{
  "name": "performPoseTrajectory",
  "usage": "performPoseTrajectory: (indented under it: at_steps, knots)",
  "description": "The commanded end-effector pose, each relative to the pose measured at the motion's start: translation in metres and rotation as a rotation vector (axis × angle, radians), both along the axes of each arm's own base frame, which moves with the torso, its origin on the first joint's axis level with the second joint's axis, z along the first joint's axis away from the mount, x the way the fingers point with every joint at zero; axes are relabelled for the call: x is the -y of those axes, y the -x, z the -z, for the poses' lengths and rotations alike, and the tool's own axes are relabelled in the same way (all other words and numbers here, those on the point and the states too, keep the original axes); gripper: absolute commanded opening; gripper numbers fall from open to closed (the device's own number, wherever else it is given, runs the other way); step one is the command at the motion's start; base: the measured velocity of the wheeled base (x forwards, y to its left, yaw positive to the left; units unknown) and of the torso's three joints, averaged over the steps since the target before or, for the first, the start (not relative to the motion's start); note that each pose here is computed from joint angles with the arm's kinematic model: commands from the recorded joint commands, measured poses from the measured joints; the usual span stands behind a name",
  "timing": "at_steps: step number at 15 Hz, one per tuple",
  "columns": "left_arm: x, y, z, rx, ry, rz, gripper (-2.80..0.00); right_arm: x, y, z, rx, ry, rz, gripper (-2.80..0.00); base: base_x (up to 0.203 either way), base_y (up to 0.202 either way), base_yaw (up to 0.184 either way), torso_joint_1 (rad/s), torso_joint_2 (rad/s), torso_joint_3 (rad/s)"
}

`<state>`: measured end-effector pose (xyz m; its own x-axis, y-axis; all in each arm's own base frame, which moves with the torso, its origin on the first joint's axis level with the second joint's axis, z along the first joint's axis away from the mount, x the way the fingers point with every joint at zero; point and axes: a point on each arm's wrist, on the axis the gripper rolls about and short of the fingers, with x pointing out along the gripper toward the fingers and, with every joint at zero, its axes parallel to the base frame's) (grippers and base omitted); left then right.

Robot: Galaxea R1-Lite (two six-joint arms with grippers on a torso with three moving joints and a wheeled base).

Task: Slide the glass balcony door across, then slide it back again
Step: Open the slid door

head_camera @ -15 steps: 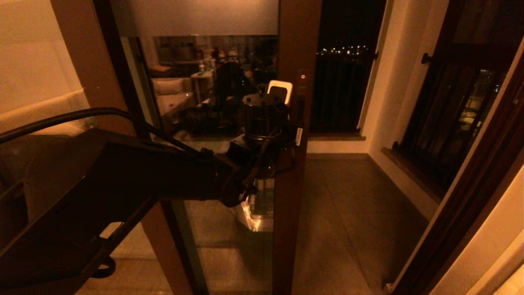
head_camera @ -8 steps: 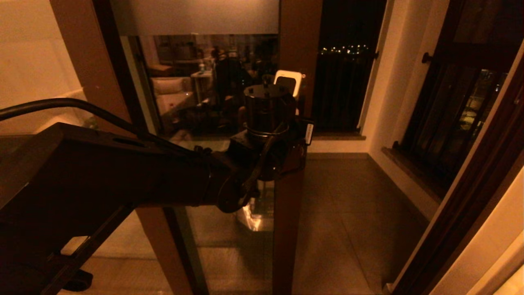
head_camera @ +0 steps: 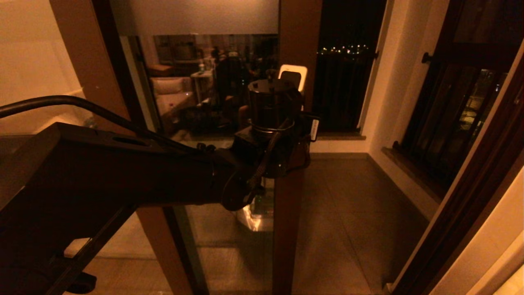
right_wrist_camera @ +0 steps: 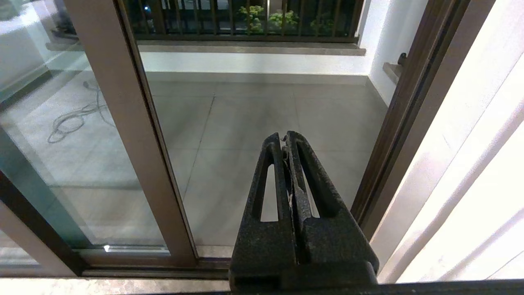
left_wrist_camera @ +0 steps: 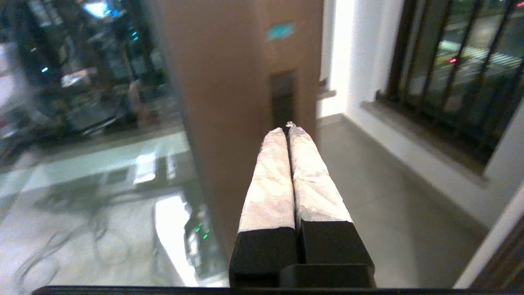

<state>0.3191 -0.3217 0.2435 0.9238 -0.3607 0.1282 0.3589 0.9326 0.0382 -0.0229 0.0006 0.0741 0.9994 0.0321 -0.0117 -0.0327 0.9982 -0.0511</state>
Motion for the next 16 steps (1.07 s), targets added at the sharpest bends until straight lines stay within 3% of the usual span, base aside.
performPoseTrajectory:
  at_steps: [1,4,11,13,14,16]
  knots:
    - [0.004,-0.003,-0.003,0.017,0.016,0.005,-2.80,0.000,0.000,0.000,-0.001,0.001,-0.002,-2.80,0.000,0.000,0.000,0.000,0.00,0.000]
    - [0.020,-0.017,-0.001,0.051,0.041,0.034,-2.80,0.000,0.000,0.000,-0.001,0.001,-0.002,-2.80,0.000,0.000,0.000,0.000,0.00,0.000]
    - [0.050,-0.021,0.025,0.027,-0.011,0.155,-2.80,0.000,0.000,0.000,-0.001,0.001,-0.002,-2.80,0.000,0.000,0.000,0.000,0.00,0.000]
    - [0.055,-0.027,0.042,0.004,-0.069,0.126,-2.80,0.000,0.000,0.000,-0.002,0.001,-0.002,-2.80,0.000,0.000,0.000,0.000,0.00,0.000]
    - [0.055,-0.031,0.050,0.005,-0.113,0.058,-2.80,0.000,0.000,0.000,-0.002,0.001,-0.002,-2.80,0.000,0.000,0.000,0.000,0.00,0.000]
    - [0.050,-0.039,0.053,0.013,-0.118,0.007,-2.80,0.000,0.000,0.000,-0.001,0.001,-0.002,-2.80,0.000,0.000,0.000,0.000,0.00,0.000]
